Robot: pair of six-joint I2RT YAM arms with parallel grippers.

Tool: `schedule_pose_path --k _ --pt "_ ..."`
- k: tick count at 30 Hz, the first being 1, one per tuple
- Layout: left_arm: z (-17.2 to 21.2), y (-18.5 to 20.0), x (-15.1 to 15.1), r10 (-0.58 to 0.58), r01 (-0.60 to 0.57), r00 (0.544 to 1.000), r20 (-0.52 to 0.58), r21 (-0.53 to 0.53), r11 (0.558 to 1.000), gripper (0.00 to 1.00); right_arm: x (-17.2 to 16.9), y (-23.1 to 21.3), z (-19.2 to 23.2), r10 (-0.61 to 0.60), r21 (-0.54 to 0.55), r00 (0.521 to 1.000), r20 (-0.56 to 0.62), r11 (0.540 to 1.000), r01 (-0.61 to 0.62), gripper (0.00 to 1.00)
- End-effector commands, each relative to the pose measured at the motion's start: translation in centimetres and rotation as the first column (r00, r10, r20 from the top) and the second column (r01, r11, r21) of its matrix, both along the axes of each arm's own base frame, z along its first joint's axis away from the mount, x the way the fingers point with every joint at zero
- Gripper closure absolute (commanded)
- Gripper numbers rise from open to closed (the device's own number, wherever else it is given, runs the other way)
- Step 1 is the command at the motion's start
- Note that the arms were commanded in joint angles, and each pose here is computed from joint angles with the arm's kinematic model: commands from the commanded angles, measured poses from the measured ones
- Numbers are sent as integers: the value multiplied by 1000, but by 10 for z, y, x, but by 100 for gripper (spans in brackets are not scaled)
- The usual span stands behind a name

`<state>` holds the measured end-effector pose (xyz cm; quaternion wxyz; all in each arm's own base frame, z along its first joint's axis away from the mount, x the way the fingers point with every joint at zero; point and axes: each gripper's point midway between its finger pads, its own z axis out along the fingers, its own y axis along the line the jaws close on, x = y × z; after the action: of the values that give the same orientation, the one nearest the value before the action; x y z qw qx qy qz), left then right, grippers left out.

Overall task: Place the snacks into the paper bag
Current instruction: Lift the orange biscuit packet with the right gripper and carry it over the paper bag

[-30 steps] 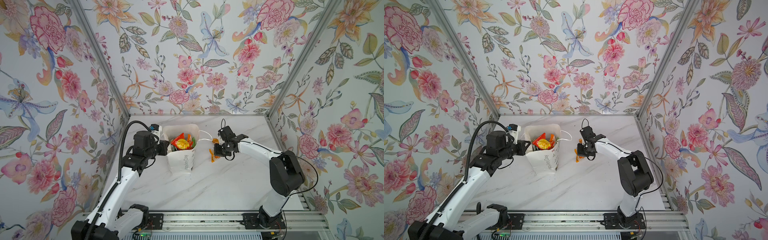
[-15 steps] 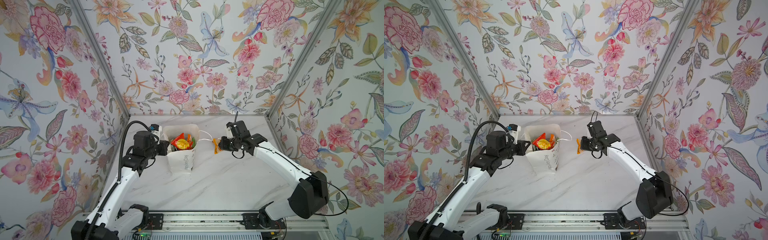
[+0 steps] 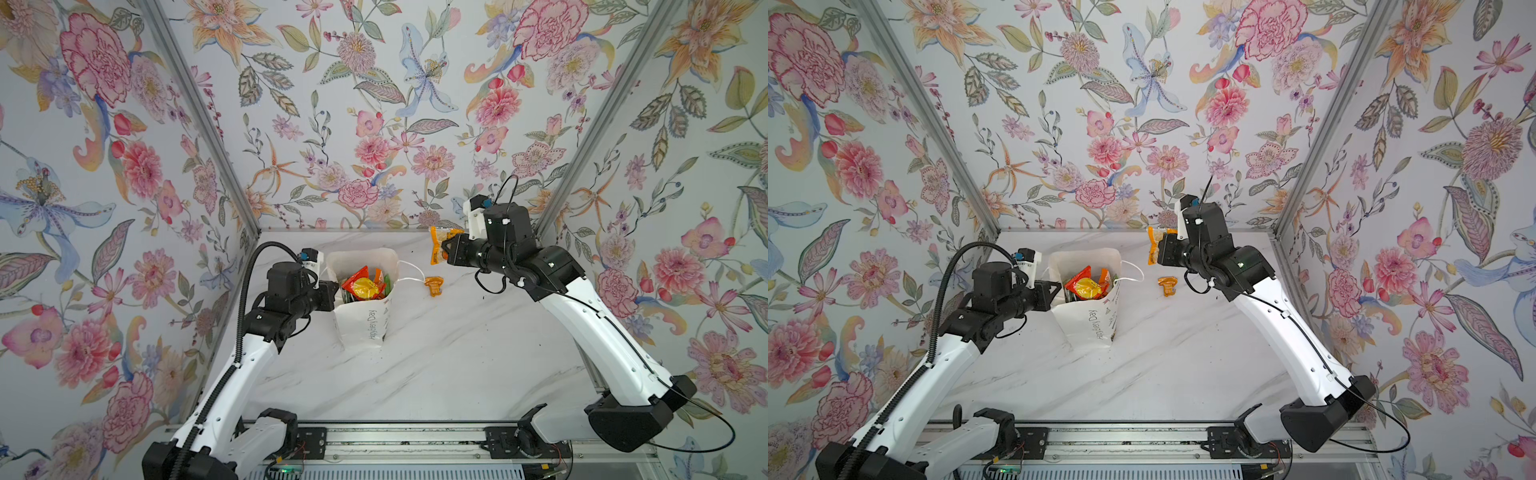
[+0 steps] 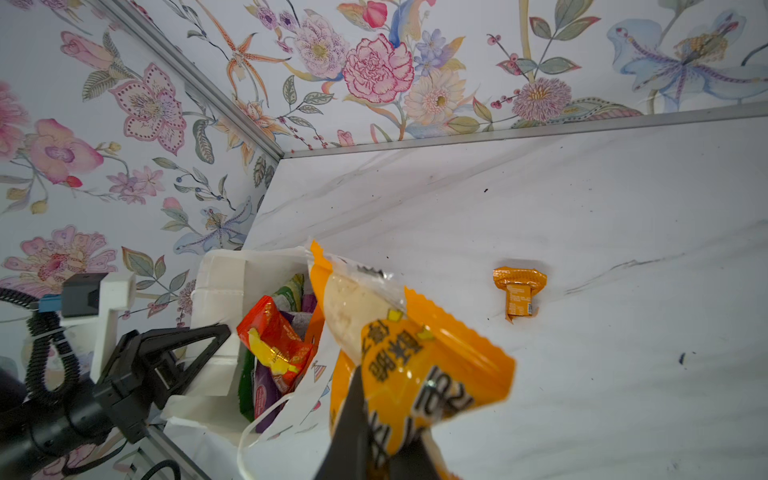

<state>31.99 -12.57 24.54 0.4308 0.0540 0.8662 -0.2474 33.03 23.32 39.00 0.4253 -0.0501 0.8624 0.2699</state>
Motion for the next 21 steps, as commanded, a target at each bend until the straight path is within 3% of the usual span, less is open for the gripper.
schedule_pose_path --k 1,21 --pt "43 5 10 10 -8 983 184 -9 1000 100 -5 -1 7 1 -69 1000 13 998 0 93" --pt "47 4 8 -2 5 979 203 -14 1000 100 -29 97 42 200 -120 974 103 975 -187 93"
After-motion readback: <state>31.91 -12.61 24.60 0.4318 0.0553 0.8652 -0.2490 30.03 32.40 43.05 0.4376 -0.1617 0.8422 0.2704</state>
